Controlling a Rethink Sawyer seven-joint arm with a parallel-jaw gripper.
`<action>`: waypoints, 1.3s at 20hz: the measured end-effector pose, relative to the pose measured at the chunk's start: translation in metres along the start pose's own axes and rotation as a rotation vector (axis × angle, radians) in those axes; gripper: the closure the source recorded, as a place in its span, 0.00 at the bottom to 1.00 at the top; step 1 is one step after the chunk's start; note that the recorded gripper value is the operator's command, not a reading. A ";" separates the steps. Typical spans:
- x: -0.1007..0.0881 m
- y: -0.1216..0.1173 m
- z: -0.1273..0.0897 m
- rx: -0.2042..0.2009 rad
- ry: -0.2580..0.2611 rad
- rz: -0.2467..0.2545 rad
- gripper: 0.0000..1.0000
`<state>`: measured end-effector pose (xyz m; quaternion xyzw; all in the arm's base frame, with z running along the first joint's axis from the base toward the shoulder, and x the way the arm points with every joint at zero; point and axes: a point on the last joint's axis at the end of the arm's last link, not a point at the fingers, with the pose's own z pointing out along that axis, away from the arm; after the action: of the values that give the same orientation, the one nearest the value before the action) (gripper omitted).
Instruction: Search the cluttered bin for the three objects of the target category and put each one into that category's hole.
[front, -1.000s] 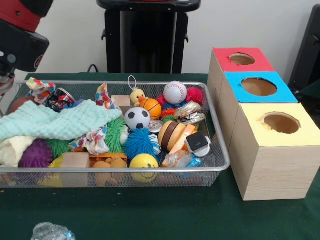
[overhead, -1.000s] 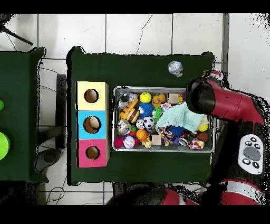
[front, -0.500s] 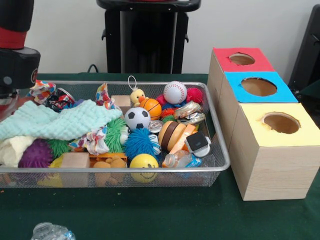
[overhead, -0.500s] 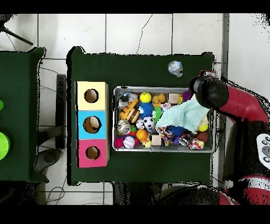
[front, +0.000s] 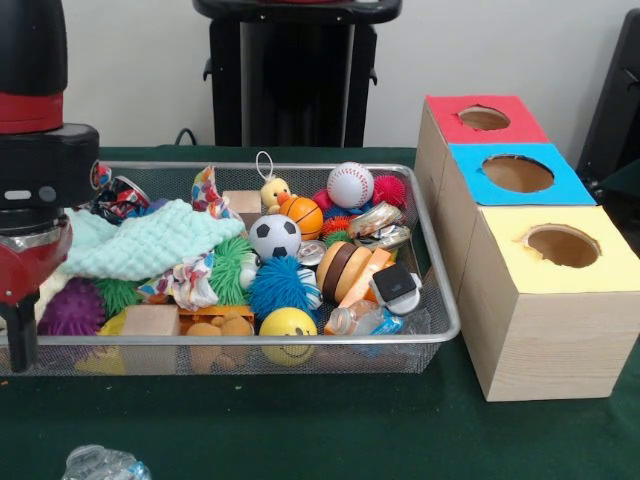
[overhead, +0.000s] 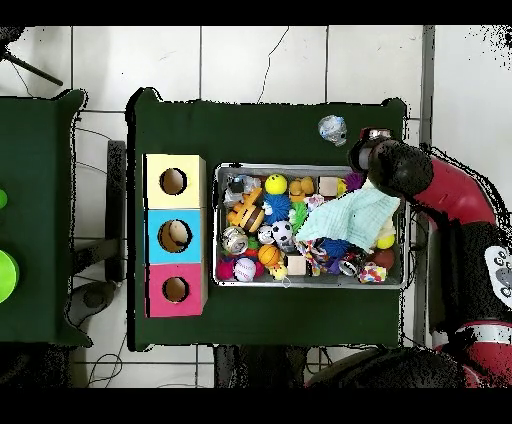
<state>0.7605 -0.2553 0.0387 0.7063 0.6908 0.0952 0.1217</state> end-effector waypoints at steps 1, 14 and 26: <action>0.001 0.003 0.000 -0.008 0.011 -0.009 1.00; 0.025 0.032 0.016 -0.100 0.114 -0.150 1.00; 0.038 0.053 0.038 -0.165 0.148 -0.211 1.00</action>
<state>0.8233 -0.2201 0.0176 0.6086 0.7580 0.1903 0.1375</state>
